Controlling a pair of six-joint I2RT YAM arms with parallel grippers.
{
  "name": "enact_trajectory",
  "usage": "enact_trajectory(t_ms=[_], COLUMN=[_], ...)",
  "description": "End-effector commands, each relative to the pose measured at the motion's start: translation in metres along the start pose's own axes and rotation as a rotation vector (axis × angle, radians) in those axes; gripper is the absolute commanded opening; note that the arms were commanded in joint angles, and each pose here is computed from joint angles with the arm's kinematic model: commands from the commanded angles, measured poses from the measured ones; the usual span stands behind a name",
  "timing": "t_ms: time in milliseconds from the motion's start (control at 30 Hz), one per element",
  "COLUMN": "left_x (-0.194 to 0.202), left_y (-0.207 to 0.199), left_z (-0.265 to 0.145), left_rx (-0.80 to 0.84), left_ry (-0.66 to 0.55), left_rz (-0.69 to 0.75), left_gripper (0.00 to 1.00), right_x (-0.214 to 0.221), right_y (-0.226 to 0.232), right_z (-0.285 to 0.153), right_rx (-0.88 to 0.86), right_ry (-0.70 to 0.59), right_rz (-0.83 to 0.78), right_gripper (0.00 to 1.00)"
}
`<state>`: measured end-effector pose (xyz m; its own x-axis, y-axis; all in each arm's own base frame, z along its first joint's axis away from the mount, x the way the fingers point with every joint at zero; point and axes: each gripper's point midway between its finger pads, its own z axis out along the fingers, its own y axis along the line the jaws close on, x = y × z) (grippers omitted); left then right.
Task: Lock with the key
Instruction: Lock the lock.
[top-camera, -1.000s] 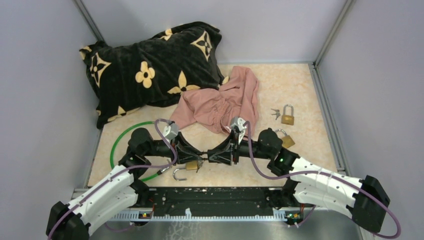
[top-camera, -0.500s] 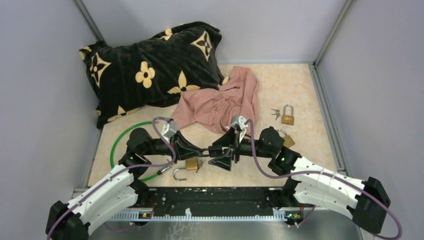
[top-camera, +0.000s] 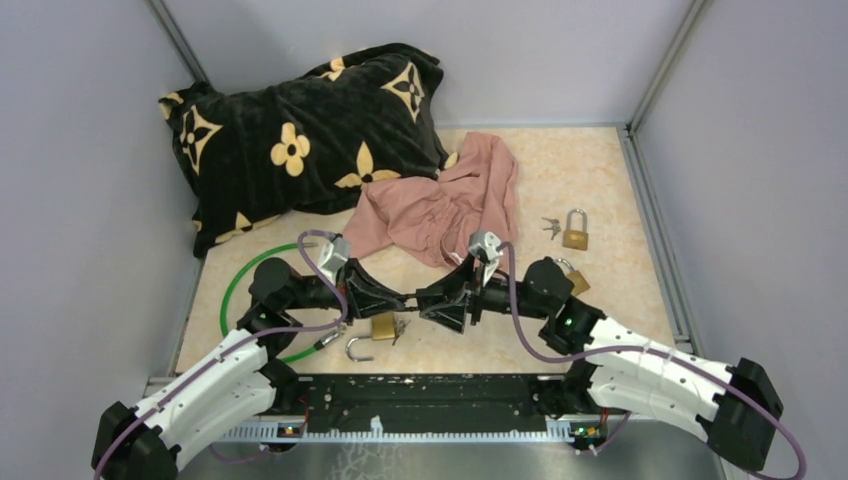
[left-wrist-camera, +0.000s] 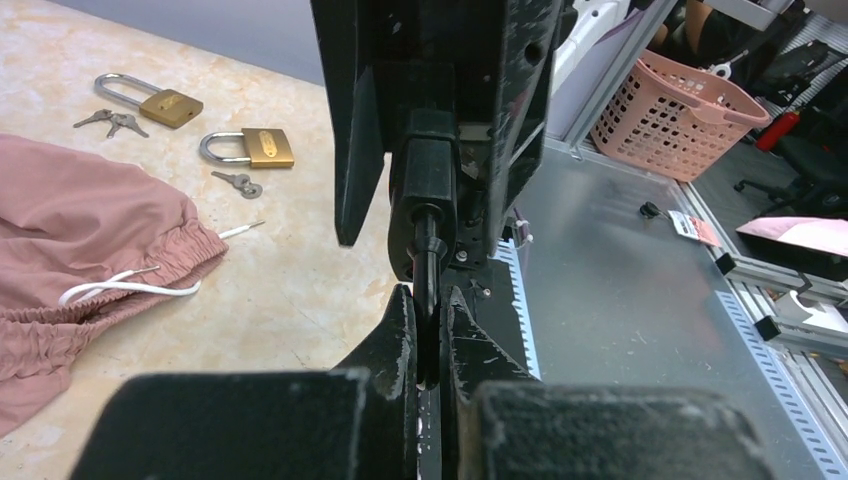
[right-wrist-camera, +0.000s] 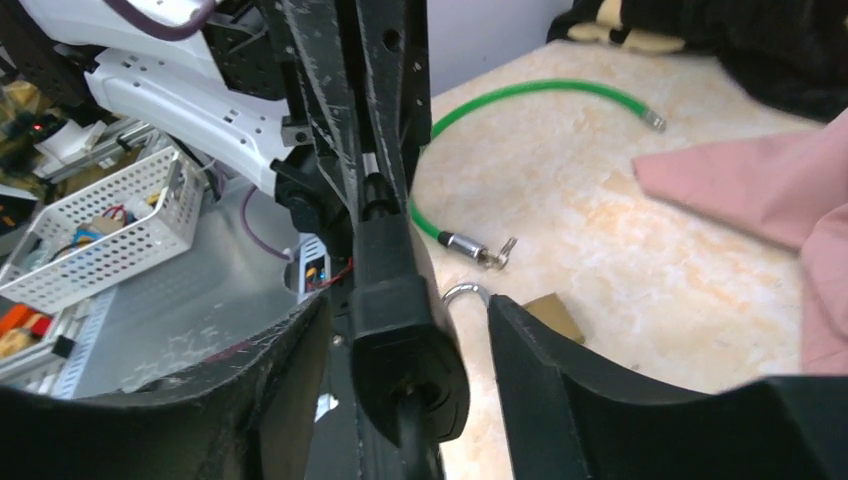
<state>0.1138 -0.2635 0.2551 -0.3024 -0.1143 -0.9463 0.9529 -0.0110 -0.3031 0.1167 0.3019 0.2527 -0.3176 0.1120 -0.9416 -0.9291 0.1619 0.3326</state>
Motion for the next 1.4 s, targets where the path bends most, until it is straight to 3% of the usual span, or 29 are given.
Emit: enact_trajectory(t_ms=[0, 167, 200, 467, 600, 800, 1133, 1300, 1367], left_x=[-0.027, -0.026, -0.026, -0.027, -0.028, -0.061, -0.053, -0.048, -0.048], left_y=[-0.016, -0.017, -0.018, -0.024, -0.031, -0.044, -0.053, -0.048, -0.048], left_z=[0.002, 0.001, 0.001, 0.008, 0.014, 0.016, 0.009, 0.01, 0.01], left_rx=[0.057, 0.067, 0.071, 0.102, 0.129, 0.158, 0.216, 0.205, 0.202], left_ry=[-0.064, -0.058, -0.056, -0.081, -0.091, -0.169, -0.047, -0.032, -0.035], left_rz=[0.111, 0.139, 0.149, 0.162, 0.145, 0.195, 0.179, 0.173, 0.173], left_gripper=[0.0, 0.0, 0.0, 0.0, 0.0, 0.0, 0.0, 0.0, 0.0], right_x=[-0.023, -0.032, -0.035, -0.047, -0.041, -0.022, -0.018, -0.023, -0.024], right_y=[0.009, 0.016, 0.017, 0.016, 0.013, -0.001, -0.002, 0.004, 0.005], right_z=[0.015, 0.016, 0.015, 0.024, 0.04, 0.045, 0.013, 0.003, 0.001], right_rx=[-0.064, -0.102, -0.108, -0.122, -0.12, -0.073, -0.019, -0.012, -0.011], right_ry=[-0.028, -0.099, -0.122, -0.217, -0.197, -0.168, -0.112, -0.089, -0.09], right_rz=[-0.035, -0.023, -0.02, 0.033, 0.046, 0.071, 0.009, -0.027, -0.035], right_gripper=[0.49, 0.01, 0.0, 0.0, 0.0, 0.0, 0.0, 0.18, 0.31])
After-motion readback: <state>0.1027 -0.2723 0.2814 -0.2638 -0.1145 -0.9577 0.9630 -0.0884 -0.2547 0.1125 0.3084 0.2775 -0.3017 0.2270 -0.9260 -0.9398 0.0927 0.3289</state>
